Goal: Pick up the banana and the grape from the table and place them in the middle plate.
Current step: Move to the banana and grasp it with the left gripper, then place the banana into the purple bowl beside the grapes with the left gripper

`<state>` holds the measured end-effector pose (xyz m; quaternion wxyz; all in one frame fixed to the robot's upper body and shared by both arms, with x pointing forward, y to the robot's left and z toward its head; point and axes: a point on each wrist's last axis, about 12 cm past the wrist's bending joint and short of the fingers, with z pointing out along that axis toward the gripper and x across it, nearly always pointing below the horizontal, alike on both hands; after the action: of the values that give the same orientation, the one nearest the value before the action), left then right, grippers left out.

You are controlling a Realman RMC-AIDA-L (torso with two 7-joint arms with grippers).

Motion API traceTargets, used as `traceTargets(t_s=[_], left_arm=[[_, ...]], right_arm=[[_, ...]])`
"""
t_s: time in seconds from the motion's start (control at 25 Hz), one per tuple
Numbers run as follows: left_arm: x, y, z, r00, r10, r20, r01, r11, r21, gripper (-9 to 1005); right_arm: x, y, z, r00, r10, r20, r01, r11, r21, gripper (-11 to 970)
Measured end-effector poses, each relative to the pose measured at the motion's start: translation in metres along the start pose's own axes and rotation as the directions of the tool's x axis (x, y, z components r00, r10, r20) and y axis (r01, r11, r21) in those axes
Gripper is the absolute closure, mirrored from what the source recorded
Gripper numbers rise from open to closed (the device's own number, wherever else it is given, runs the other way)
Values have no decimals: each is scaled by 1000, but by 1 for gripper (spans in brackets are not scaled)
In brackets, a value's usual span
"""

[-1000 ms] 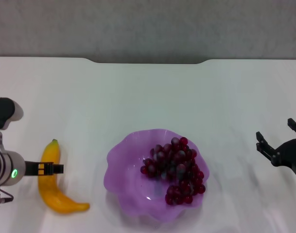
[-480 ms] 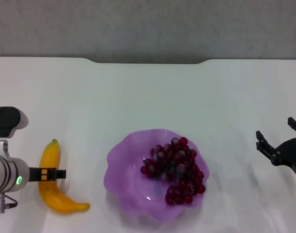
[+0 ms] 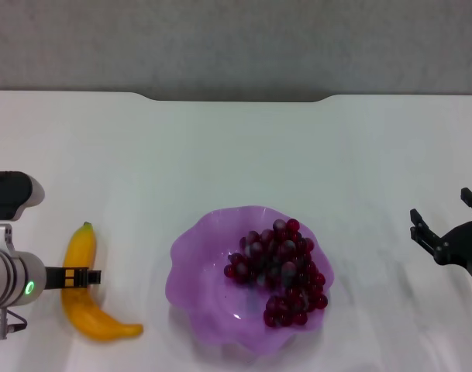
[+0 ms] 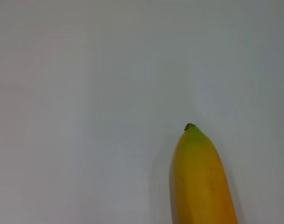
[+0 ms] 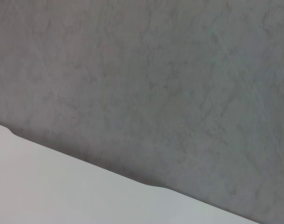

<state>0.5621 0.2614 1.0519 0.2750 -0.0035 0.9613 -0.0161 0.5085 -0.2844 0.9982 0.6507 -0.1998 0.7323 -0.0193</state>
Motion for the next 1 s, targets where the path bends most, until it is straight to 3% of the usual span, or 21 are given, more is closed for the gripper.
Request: traceTargets(t_s=[0.4,0.72,1.0], left_arm=[[-1,0,0,1000,3,3,-3,1000,0,480],[-5,-4,-5,999,18,27,-19,1000,14,476],[-27,-11,-39,993,85,81,-88,995,37,473]], right_arm=[[-1,0,-1,1000,-1,8,1,1000,0,68],[0,-1,-2,1000,-3,5,3,1000,3,68],[2,-2,-2,1000,-7,-4,7,1000,2,68]])
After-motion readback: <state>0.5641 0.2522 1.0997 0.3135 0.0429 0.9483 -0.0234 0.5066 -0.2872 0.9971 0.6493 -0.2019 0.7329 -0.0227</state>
